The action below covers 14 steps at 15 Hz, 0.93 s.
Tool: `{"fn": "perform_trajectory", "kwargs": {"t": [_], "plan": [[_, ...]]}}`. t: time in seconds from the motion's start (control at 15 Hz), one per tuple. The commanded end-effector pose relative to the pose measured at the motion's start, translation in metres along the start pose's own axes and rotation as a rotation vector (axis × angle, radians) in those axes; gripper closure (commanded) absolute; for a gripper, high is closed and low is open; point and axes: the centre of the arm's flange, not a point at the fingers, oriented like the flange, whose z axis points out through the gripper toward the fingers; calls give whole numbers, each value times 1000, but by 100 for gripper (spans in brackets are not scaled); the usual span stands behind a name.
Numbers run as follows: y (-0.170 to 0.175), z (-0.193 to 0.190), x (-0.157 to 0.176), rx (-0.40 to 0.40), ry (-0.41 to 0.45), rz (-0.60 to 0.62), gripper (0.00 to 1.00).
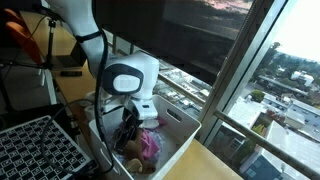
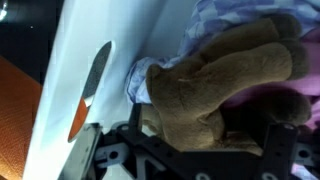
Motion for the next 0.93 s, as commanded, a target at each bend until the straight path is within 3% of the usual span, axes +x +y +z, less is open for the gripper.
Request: {"fn": "perform_trajectory", "kwargs": {"t": [0.0, 0.07, 0.2, 0.47, 0.8, 0.87], "plan": [[5, 23, 11, 32, 5, -5, 4], [5, 27, 11, 38, -1, -4, 26], [2, 31, 8, 55, -10, -9, 31], [-3, 7, 2, 105, -35, -16, 63], [-15, -77, -11, 207, 5, -53, 99], [-19, -101, -13, 228, 26, -64, 99]]}}
